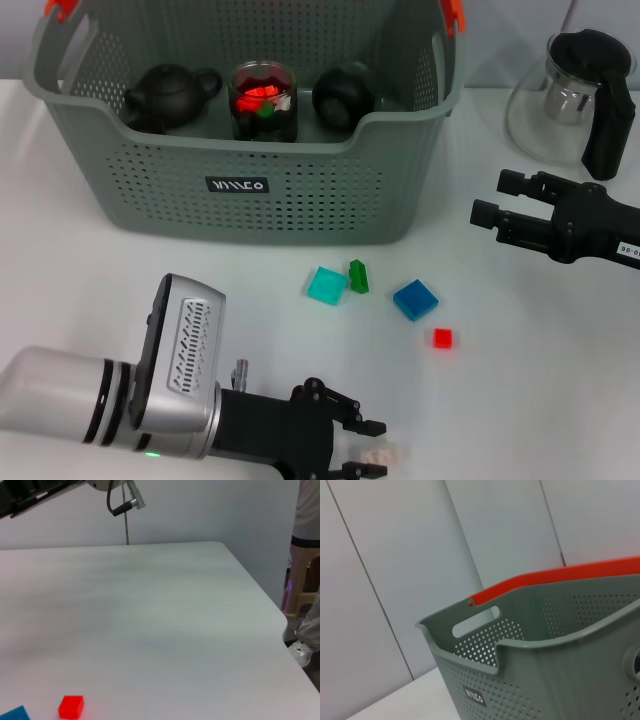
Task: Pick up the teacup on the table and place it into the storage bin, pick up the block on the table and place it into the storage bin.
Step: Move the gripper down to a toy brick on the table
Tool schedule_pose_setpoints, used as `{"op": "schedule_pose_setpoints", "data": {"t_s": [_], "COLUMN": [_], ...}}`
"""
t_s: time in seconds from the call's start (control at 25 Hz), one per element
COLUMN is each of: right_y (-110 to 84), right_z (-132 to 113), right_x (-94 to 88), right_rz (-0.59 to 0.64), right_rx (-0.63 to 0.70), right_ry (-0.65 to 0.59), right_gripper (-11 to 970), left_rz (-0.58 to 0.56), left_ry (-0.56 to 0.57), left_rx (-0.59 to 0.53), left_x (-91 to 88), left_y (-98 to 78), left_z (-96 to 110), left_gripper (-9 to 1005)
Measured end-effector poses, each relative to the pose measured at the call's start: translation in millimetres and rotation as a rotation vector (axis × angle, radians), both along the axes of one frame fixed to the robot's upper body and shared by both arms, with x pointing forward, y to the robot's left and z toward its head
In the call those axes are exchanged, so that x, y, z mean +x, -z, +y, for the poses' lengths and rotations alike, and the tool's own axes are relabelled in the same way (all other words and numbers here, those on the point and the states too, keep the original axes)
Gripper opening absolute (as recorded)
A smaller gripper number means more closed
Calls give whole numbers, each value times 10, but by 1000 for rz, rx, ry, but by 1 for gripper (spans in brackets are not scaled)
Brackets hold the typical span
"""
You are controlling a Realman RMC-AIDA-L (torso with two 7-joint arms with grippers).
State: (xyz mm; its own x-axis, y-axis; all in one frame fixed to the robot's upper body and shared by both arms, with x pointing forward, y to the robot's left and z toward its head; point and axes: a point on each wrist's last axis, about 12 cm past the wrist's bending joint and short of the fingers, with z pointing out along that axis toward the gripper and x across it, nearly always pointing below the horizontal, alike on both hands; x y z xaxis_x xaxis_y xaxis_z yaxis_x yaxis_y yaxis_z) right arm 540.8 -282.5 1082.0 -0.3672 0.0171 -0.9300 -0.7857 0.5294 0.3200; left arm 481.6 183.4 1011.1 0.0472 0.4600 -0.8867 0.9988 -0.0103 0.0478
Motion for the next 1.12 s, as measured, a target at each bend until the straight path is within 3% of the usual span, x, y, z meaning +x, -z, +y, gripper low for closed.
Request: {"op": "schedule_pose_setpoints", "data": {"t_s": [0.12,0.56,0.88,1.12], "right_y": [-4,-17,-21,-27], "right_z": [-5,7,11,9], "right_x": [2,27,37,45], "right_rz": [-1,-5,3,3], "right_rx": [1,-3,0,0], "right_ry": [1,0,2,2], "right_gripper": [805,805,805,805], "left_rz": [-1,-14,-3,-2], "left_ry": [-1,5,-17,-8], "left_rx": [5,38,10,27], "left_x": [-1,20,56,71], "left_y": [8,34,-14,-19], "left_z": [-1,-23,-35,-43], "left_gripper": [359,481,474,240]}}
